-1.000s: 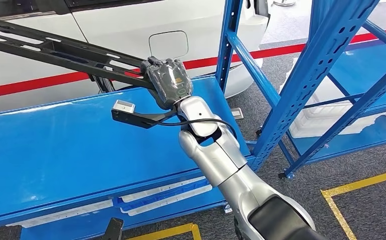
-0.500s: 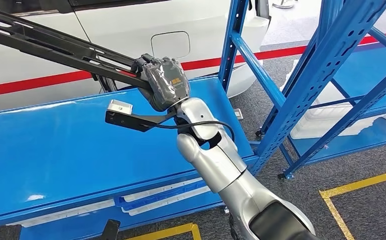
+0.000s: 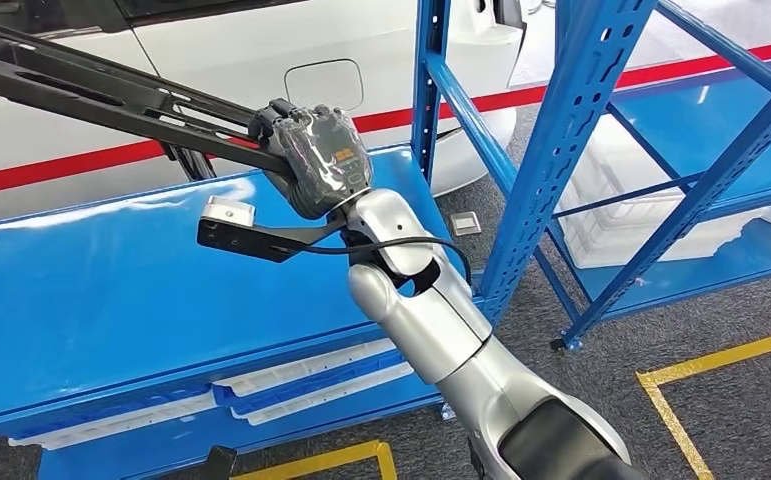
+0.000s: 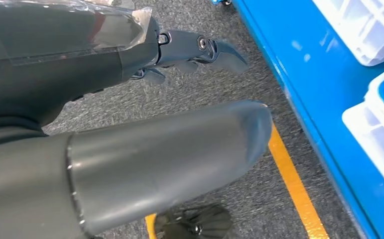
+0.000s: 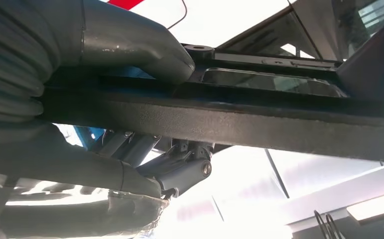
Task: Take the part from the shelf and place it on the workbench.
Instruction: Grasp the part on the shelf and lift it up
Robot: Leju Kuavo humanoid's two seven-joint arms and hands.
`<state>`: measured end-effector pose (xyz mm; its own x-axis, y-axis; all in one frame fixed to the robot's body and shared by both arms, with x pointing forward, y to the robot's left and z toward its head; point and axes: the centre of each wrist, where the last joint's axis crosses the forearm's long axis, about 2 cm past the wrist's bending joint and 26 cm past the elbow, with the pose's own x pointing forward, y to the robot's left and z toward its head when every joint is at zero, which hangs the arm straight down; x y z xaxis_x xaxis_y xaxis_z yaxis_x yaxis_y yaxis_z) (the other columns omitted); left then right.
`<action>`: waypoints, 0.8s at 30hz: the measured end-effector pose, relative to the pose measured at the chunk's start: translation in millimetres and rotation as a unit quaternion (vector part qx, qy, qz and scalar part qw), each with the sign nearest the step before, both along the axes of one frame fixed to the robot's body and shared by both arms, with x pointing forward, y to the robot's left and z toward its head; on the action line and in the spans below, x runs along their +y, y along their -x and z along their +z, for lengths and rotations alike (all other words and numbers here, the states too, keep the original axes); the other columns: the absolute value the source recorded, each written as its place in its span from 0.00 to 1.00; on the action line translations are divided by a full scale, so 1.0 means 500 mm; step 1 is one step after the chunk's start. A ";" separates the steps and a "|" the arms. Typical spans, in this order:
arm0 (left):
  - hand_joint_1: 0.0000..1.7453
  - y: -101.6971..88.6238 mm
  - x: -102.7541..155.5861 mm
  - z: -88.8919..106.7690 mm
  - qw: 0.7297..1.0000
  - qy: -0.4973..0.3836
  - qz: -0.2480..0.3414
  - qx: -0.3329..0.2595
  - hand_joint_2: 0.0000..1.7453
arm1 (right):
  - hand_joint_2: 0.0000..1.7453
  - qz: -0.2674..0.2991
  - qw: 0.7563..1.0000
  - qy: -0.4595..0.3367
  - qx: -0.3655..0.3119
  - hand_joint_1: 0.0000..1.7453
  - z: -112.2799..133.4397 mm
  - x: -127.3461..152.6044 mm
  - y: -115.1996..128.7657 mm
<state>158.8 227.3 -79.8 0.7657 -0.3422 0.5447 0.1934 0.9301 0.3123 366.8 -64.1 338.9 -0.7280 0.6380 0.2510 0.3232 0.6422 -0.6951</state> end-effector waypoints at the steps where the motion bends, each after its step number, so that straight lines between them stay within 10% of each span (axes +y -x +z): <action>1: 0.00 0.000 0.000 0.000 1.000 -0.001 0.000 0.001 0.00 | 1.00 0.000 1.000 0.000 0.000 1.00 0.000 0.000 0.000; 24: 0.00 0.001 0.004 -0.001 1.000 -0.006 0.017 0.009 0.00 | 1.00 0.033 0.998 -0.031 0.031 1.00 0.017 -0.013 -0.002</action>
<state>158.1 229.2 -80.1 0.7861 -0.3218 0.5277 0.1673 0.9327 0.3195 367.6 -70.4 347.5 -0.7494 0.5711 0.3350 0.2363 0.7033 -0.6704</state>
